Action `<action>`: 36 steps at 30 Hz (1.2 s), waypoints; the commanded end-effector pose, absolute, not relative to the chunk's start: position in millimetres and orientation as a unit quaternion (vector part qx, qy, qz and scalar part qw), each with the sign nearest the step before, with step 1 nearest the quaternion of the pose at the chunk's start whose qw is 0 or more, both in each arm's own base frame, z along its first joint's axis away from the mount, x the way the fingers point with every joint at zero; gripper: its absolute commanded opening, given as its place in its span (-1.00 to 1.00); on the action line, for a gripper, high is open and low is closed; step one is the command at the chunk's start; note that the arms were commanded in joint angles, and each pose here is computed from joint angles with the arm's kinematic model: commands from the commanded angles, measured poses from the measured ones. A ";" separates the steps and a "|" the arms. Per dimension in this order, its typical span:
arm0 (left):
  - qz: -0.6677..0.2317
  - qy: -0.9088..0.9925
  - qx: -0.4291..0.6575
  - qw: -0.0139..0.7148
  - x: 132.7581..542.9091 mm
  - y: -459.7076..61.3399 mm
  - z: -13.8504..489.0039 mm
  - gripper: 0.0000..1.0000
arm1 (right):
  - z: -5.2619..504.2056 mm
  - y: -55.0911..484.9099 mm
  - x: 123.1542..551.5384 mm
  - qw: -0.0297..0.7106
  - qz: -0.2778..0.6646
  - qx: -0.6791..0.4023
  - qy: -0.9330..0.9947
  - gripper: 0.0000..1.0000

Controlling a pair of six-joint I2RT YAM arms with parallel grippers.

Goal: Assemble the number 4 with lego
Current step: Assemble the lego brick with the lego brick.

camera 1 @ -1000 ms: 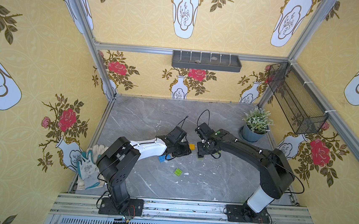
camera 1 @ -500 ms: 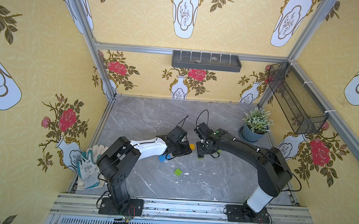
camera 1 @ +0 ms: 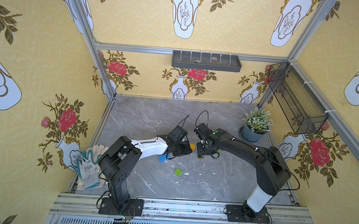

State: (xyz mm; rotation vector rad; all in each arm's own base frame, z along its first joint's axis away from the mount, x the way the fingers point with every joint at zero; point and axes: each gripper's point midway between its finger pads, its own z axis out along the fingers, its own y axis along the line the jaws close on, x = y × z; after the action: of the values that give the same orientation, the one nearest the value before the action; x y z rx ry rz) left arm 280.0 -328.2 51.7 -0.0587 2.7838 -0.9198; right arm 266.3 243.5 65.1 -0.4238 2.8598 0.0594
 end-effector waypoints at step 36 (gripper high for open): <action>-0.310 0.945 -0.013 0.103 278.6 -328.0 52.1 -0.32 | 62.6 238.8 270.2 0.112 0.013 -0.125 0.986 0.07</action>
State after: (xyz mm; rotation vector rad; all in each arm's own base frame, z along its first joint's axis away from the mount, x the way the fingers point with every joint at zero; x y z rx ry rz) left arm 278.7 -327.1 51.1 -0.0610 2.7957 -0.9105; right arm 270.9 242.0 58.2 -0.3873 2.8920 0.0574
